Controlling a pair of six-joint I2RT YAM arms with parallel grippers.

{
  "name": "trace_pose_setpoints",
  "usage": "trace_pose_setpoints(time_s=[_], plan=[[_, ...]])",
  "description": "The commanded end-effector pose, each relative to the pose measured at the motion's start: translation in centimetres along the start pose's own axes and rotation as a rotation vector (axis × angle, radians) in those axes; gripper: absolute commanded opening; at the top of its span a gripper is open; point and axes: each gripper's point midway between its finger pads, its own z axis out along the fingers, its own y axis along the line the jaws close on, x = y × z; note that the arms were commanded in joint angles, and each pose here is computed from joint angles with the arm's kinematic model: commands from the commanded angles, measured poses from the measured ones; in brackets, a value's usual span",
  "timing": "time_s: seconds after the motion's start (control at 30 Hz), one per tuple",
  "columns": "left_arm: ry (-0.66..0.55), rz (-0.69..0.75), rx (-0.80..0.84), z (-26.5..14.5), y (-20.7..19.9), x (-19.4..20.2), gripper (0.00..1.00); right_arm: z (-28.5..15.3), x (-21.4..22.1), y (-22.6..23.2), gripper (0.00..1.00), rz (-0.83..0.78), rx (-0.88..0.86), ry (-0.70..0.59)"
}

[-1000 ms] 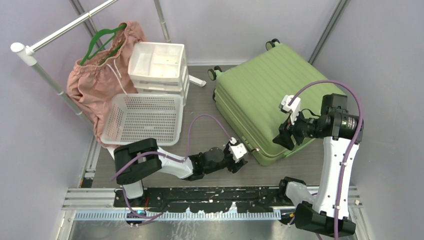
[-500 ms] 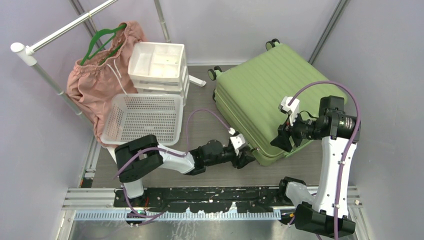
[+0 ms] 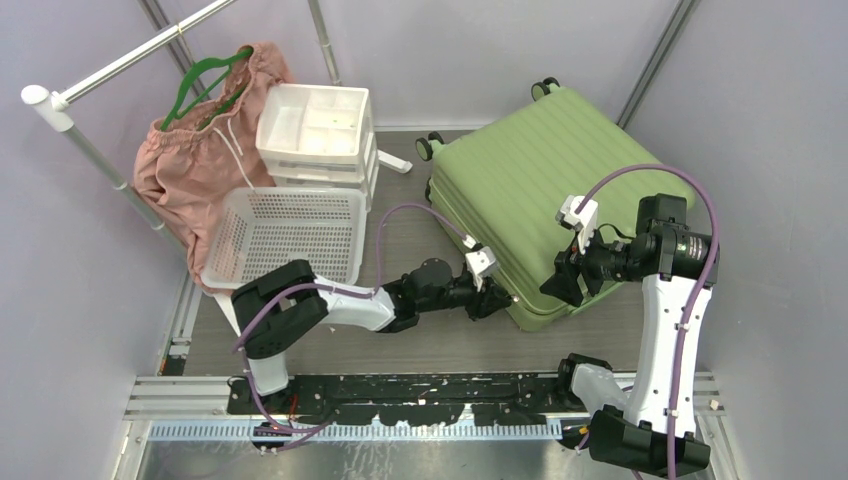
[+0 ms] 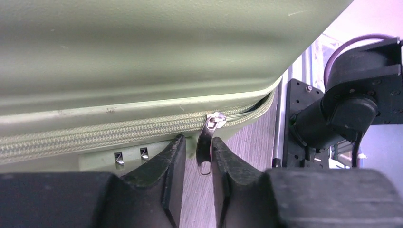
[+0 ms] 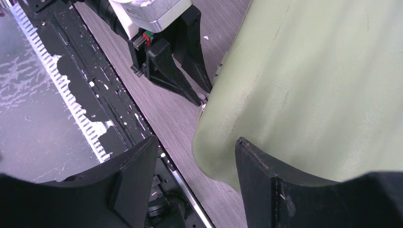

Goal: Open, take out, and arrange the luggage
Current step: Unzip the luggage at the center of the board.

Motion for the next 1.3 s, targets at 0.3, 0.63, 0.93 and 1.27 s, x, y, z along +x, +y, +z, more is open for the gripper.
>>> trace_pose_setpoints(time_s=[0.3,0.63,0.93,1.27], plan=[[-0.01,-0.059,0.095,1.1,-1.9,-1.3,0.0,0.2,0.0,1.1,0.66,0.025,-0.044,-0.011],[-0.057,-0.1,-0.145,-0.6,1.3,-1.6,0.0,0.2,0.3,0.9,0.66,0.027,-0.037,0.005],[0.016,-0.114,-0.388,-3.4,5.7,-0.9,0.0,-0.3,-0.1,0.7,0.67,0.007,-0.002,0.003],[0.047,-0.109,-0.526,-7.0,11.8,-1.9,0.0,-0.6,-1.0,0.5,0.69,0.024,-0.008,-0.01]])
